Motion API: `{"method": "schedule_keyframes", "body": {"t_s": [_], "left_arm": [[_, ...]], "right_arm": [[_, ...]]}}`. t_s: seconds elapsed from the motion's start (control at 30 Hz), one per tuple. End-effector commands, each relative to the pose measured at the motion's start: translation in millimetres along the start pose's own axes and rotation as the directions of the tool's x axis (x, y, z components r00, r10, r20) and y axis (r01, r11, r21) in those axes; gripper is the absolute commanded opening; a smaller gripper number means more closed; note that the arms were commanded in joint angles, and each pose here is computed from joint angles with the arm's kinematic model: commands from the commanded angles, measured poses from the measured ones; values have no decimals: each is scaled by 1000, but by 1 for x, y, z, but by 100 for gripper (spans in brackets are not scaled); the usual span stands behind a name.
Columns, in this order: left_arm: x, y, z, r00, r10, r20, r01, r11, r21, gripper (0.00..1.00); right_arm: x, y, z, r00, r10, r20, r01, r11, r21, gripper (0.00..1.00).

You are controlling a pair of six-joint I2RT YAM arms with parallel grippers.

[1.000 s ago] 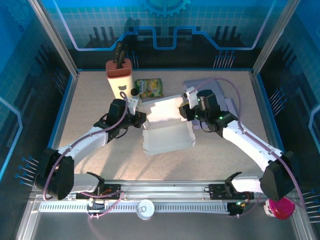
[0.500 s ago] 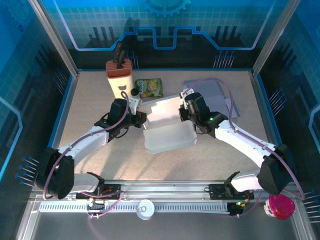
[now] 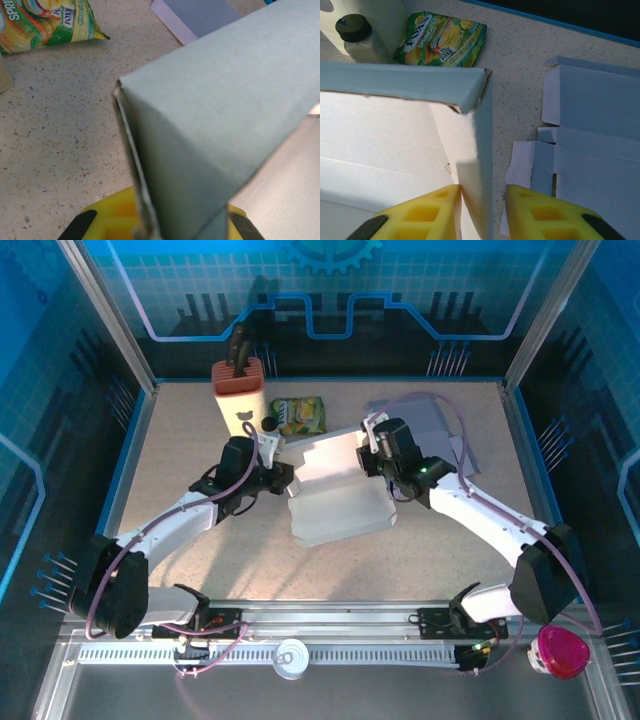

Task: Fold the paper box

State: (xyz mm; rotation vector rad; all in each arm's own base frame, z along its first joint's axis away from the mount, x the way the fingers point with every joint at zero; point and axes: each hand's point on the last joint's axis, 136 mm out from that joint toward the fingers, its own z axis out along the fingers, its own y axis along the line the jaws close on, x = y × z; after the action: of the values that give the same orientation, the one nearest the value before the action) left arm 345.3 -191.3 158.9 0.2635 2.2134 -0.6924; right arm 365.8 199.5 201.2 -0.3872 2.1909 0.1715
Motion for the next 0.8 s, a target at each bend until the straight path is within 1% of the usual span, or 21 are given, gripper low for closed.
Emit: {"method": "schedule_keyframes", "body": {"t_s": [0.0,0.1,0.13,0.2,0.23,0.33,0.43,0.47,0.57,0.67,0.77], "left_arm": [[-19,-17,-2,998,42,39,-44,998,52,0],[-20,-17,-2,998,42,40,-44,998,52,0],[-19,-17,-2,998,40,39,-42,998,51,0],[-20,-17,-2,998,42,39,-44,998,53,0],[-19,-17,-1,998,41,37,-43,998,53,0],[-20,-18,0,998,41,38,-43,998,51,0],[-19,-19,2,999,37,33,-38,999,37,0],[-19,-20,4,999,39,30,-40,999,28,0],[-16,-22,11,999,41,3,-41,999,-24,0],[-14,-23,18,1000,23,-13,-24,998,-65,0],[-12,-21,23,1000,-5,-22,3,997,-81,0]], "right_arm": [[-2,-7,4,1000,7,-20,-7,1000,0,31],[-2,-10,6,1000,10,-23,-10,1000,-5,32],[-2,-11,6,1000,11,-24,-11,1000,-7,31],[-3,-12,7,1000,9,-25,-9,1000,-1,20],[-3,-13,7,1000,9,-23,-9,1000,6,16],[-3,-16,7,1000,9,-29,-8,999,53,9],[-1,-27,7,998,17,-52,-8,985,174,1],[-1,-32,5,998,30,-60,-15,973,231,0],[5,-43,2,991,82,-101,-40,929,367,0],[13,-50,1,985,110,-134,-30,872,489,0],[19,-57,-7,977,150,-149,-32,803,595,0]]}}
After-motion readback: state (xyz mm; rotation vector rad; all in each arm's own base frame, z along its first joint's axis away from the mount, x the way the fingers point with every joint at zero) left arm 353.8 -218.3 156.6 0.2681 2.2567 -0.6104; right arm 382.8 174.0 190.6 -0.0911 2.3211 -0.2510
